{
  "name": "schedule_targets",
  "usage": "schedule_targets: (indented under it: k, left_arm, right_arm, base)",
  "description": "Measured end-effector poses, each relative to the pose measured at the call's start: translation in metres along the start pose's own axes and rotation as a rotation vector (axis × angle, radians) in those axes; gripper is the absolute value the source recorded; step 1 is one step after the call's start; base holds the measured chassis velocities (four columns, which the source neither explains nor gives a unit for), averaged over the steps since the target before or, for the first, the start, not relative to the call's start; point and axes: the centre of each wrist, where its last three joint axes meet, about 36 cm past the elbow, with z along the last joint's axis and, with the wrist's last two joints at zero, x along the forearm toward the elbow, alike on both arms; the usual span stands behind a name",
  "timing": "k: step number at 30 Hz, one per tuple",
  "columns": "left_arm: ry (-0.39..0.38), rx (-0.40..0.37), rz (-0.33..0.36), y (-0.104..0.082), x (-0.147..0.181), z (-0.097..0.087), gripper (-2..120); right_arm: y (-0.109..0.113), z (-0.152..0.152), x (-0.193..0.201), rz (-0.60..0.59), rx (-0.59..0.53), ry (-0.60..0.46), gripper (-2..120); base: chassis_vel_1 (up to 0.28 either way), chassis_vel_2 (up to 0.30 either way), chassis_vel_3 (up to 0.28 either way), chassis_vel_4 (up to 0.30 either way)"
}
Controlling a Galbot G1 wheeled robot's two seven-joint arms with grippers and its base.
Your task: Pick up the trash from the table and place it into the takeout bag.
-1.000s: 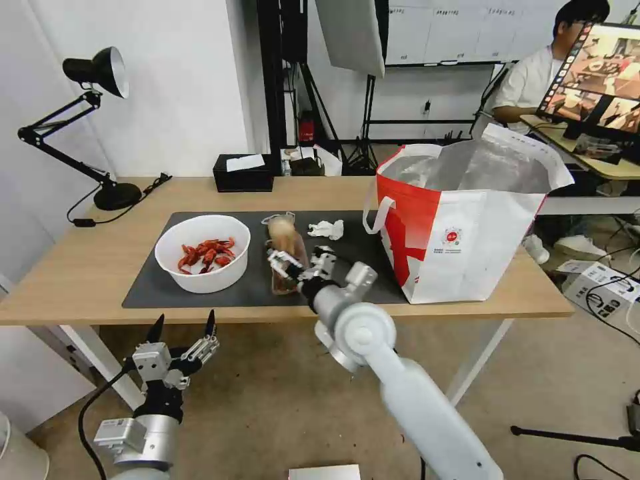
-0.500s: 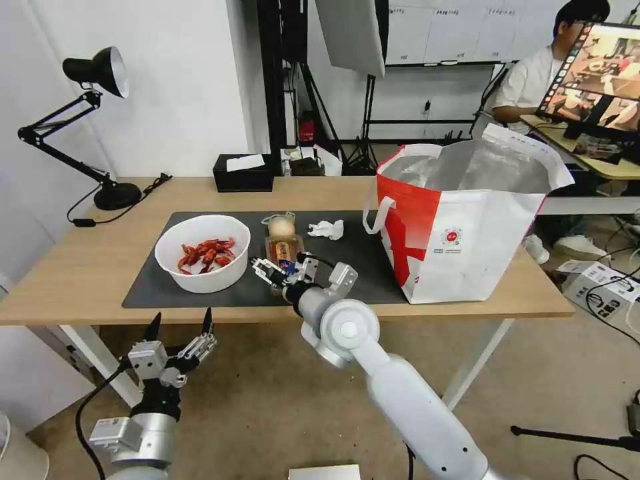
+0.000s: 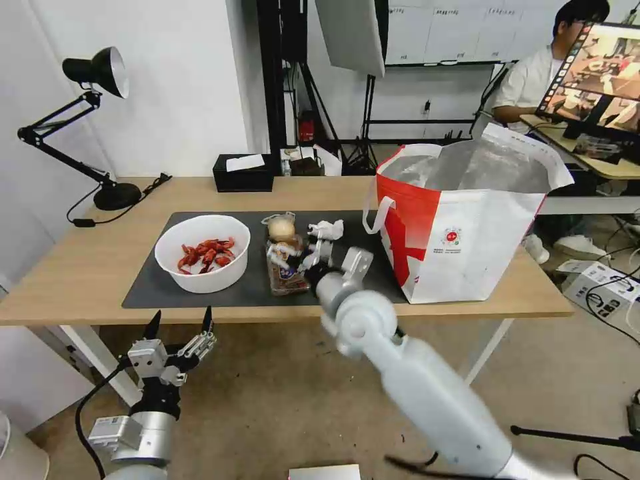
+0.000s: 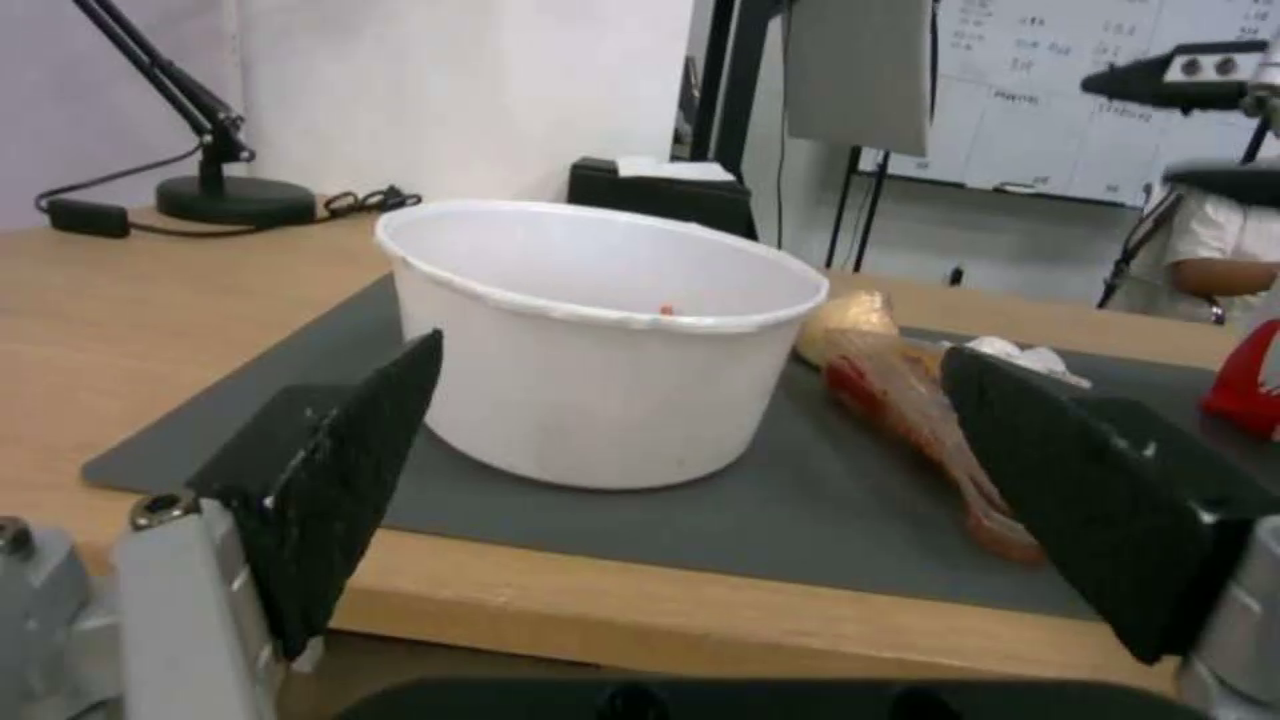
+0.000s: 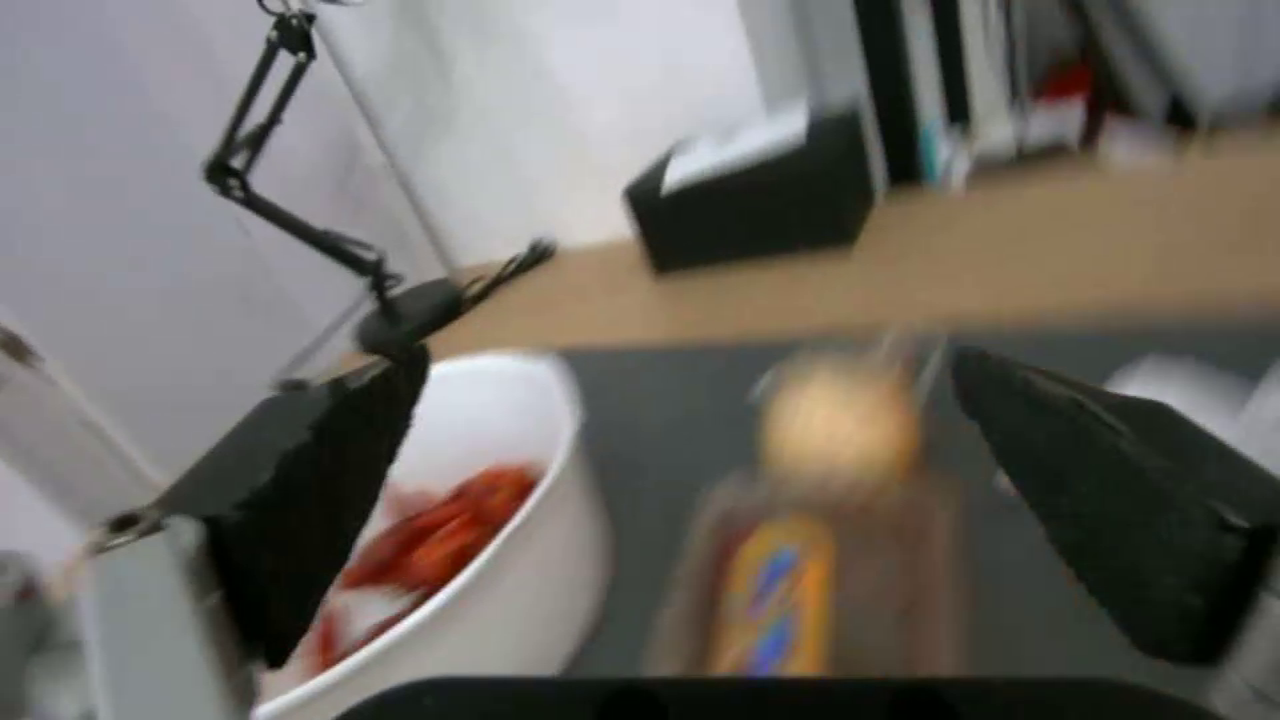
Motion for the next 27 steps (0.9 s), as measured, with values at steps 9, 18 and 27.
schedule_targets:
  k: [9, 18, 27]
  left_arm:
    - [-0.002, 0.002, 0.009, 0.000, -0.002, 0.001, 100]
    - [0.000, 0.003, 0.015, 0.000, -0.001, 0.000, 100]
    - [-0.003, 0.010, 0.013, 0.001, 0.003, -0.001, 100]
  right_arm:
    - [-0.046, -0.015, -0.048, -0.118, 0.273, 0.054, 64]
    - [-0.074, 0.007, -0.100, -0.219, 0.423, 0.216, 31]
    - [-0.080, 0.014, -0.118, -0.259, 0.424, 0.289, 0]
  base:
    - [0.000, 0.000, 0.000, 0.000]
    - [0.000, 0.000, 0.000, 0.000]
    - [0.000, 0.000, 0.000, 0.000]
